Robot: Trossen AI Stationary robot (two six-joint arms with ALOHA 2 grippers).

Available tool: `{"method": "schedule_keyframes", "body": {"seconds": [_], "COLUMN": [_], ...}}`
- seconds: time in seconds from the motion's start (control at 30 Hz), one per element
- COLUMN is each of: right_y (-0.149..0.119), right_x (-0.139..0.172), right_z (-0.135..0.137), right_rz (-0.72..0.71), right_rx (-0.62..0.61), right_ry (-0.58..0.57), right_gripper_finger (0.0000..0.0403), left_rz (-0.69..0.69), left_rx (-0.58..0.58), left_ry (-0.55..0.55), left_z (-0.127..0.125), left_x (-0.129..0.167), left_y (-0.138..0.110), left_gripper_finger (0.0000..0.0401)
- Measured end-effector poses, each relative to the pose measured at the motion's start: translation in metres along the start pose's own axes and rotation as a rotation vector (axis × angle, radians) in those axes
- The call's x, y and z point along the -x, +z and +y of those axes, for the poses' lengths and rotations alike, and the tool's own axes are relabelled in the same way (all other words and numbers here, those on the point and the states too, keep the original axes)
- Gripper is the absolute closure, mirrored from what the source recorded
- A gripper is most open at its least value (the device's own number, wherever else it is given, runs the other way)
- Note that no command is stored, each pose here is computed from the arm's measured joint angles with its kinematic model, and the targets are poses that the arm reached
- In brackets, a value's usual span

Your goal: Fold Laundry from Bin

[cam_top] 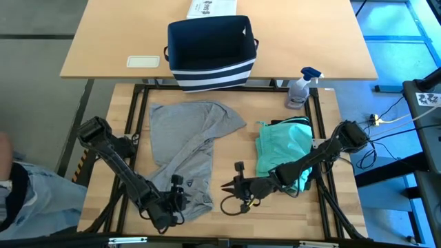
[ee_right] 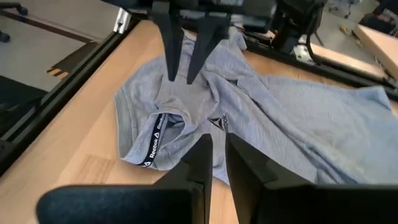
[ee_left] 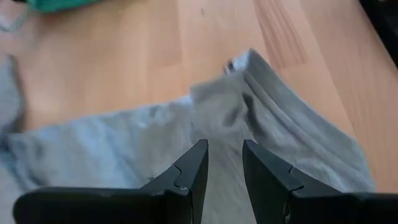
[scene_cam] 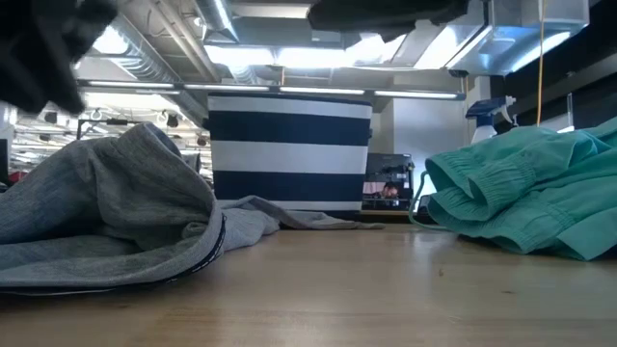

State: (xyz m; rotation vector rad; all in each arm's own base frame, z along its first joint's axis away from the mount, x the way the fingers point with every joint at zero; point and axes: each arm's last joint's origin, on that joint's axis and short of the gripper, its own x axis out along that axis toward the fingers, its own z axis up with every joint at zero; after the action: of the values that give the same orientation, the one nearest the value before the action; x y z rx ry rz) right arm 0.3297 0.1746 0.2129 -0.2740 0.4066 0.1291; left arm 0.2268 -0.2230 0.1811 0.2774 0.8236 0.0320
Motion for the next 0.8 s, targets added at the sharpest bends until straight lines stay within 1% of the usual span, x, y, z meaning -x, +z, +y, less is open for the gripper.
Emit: {"method": "schedule_keyframes", "body": {"seconds": [0.07, 0.17, 0.27, 0.33, 0.4, 0.47, 0.53, 0.6, 0.7, 0.8], "right_y": [-0.001, -0.001, -0.001, -0.002, -0.003, -0.005, -0.007, -0.008, -0.01, -0.012], "right_x": [0.0, 0.0, 0.0, -0.002, -0.003, -0.005, -0.007, -0.011, -0.017, -0.021], "right_z": [0.0, 0.0, 0.001, 0.002, 0.003, 0.004, 0.004, 0.004, 0.005, 0.0], "right_rz": [0.002, -0.002, -0.002, -0.004, 0.004, 0.003, 0.011, -0.005, -0.016, 0.008], "right_rx": [-0.013, -0.017, -0.019, -0.02, -0.017, -0.016, -0.011, -0.02, -0.025, -0.023], "right_ry": [-0.001, 0.004, 0.037, 0.05, 0.054, 0.059, 0.058, 0.053, 0.038, -0.03], "right_gripper_finger": [0.0359, 0.0359, 0.0359, 0.0359, 0.0358, 0.0353, 0.0339, 0.0318, 0.0282, 0.0252], "left_rz": [-0.004, -0.052, -0.12, -0.137, -0.123, -0.09, -0.045, -0.007, 0.014, 0.075], "left_rx": [0.034, 0.102, 0.182, 0.242, 0.282, 0.283, 0.286, 0.288, 0.29, 0.31], "left_ry": [-0.033, -0.074, -0.134, -0.162, -0.172, -0.202, -0.224, -0.212, -0.16, -0.102], "left_z": [0.002, 0.009, 0.018, 0.024, 0.027, 0.027, 0.027, 0.03, 0.036, 0.045], "left_x": [-0.004, -0.004, 0.003, 0.005, 0.003, -0.001, -0.007, -0.01, -0.014, -0.018], "left_y": [-0.012, -0.026, -0.032, -0.034, -0.035, -0.036, -0.038, -0.041, -0.043, -0.047], "left_gripper_finger": [0.0306, 0.0306, 0.0306, 0.0306, 0.0306, 0.0306, 0.0306, 0.0306, 0.0306, 0.0306]}}
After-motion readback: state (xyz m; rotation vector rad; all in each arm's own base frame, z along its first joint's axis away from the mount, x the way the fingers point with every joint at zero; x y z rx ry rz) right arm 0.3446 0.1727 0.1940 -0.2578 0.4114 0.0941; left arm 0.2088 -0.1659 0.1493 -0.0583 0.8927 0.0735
